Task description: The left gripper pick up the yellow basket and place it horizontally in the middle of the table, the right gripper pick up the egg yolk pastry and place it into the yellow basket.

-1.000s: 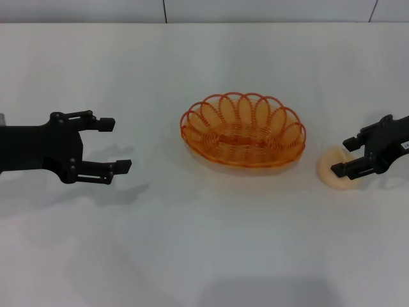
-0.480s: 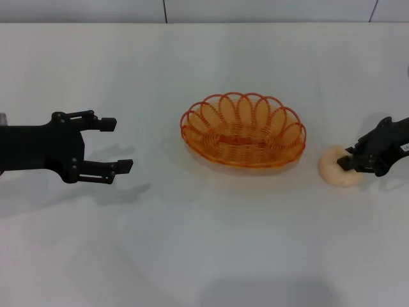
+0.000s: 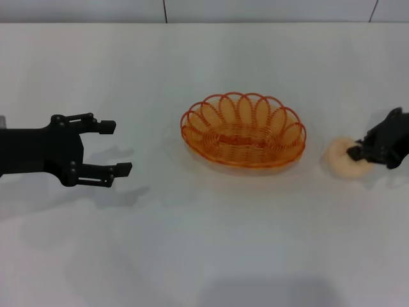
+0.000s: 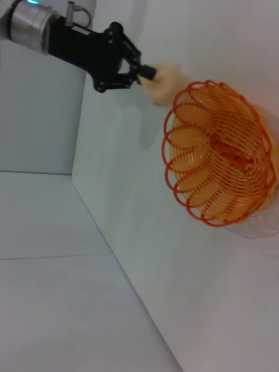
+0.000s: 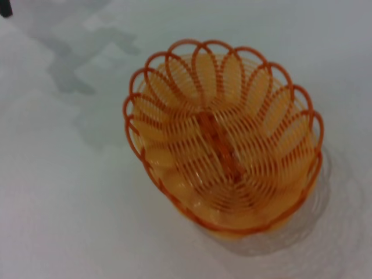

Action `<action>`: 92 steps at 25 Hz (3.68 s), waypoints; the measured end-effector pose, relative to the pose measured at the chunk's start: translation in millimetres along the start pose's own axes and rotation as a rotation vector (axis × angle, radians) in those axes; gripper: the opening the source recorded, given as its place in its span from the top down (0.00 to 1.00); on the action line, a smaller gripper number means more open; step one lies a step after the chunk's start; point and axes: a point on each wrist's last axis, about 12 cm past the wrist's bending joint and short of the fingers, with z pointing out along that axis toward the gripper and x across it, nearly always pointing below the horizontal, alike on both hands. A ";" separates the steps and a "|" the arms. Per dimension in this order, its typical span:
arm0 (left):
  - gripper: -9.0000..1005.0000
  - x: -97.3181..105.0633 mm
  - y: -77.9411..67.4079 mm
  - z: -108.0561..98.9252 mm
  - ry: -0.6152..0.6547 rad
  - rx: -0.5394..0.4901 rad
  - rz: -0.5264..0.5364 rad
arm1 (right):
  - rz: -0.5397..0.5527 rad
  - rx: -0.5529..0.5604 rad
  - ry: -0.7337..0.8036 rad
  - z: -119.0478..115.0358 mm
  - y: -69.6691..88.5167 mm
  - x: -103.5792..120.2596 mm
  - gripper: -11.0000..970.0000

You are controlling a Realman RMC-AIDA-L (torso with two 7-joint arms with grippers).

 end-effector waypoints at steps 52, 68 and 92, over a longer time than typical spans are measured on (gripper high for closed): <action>0.11 -5.9 1.3 13.5 0.035 0.031 0.020 | -0.159 0.013 -0.403 57.7 24.3 -56.1 0.69; 0.11 -13.3 7.5 12.3 0.040 0.031 0.042 | -0.168 -0.103 -0.559 12.6 19.5 15.1 0.18; 0.11 -27.1 4.3 11.1 0.064 0.157 0.032 | -0.198 -0.134 -0.515 -0.8 23.9 51.8 0.19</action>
